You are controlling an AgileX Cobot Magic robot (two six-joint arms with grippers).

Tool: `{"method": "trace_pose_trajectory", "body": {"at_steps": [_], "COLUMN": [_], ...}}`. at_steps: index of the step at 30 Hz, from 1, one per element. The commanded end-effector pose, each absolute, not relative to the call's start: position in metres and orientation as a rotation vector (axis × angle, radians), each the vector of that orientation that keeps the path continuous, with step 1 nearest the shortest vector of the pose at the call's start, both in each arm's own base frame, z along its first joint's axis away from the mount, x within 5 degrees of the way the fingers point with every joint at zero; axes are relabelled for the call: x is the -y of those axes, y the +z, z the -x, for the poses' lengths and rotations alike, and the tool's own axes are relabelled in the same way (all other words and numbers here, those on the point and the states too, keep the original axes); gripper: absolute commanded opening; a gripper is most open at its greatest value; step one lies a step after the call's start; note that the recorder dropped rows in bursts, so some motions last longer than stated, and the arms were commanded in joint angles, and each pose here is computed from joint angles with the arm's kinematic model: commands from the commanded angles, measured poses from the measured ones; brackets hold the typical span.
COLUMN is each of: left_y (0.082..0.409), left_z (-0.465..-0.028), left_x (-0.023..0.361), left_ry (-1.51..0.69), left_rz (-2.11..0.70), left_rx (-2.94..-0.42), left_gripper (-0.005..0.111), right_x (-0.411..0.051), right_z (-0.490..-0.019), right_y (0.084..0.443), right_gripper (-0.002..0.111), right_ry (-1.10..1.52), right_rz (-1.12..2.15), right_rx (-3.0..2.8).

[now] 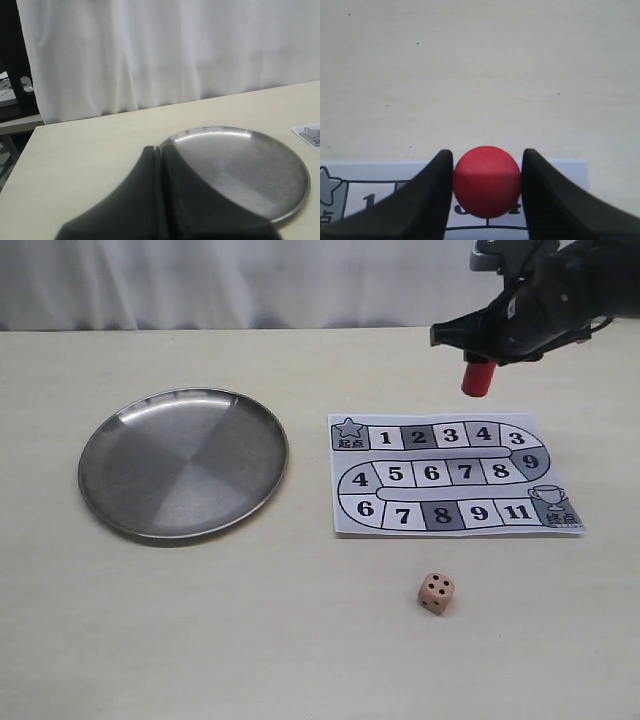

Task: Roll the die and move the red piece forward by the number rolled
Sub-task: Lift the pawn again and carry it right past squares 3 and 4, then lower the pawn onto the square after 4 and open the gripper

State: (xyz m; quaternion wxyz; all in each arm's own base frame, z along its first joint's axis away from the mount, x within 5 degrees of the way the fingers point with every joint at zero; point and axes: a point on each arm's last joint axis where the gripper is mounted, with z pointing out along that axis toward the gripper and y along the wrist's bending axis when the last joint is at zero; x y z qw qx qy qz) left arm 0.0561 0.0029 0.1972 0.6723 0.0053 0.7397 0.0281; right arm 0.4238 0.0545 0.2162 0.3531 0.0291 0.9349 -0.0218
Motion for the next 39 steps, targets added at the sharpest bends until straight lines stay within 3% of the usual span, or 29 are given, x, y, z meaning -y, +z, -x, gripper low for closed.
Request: {"method": "trace_pose_trajectory", "body": {"at_steps": [1, 11, 23, 36, 39], "left_y": [0.198, 0.198, 0.198, 0.198, 0.198], "left_z": [-0.056, -0.056, -0.056, -0.056, -0.056], "left_x": [-0.002, -0.002, -0.002, -0.002, -0.002], "left_ry": [0.053, 0.053, 0.053, 0.053, 0.053], "left_rz": [-0.018, -0.018, -0.018, -0.018, -0.018], "left_rx": [-1.655, -1.655, -1.655, -1.655, -1.655], "left_gripper": [0.000, 0.000, 0.000, 0.000, 0.000], "right_x": [-0.037, -0.038, -0.019, -0.018, -0.018], "right_z": [-0.425, -0.417, -0.418, -0.415, -0.415], "right_y": [0.216, 0.167, 0.122, 0.116, 0.116], "right_gripper": [0.005, 0.005, 0.005, 0.005, 0.015], "right_ry": [-0.074, 0.040, 0.001, -0.012, 0.004], "right_rz": [-0.126, -0.062, -0.112, -0.140, -0.168], "right_rx": [-2.411, -2.370, -2.483, -2.522, -2.521]}}
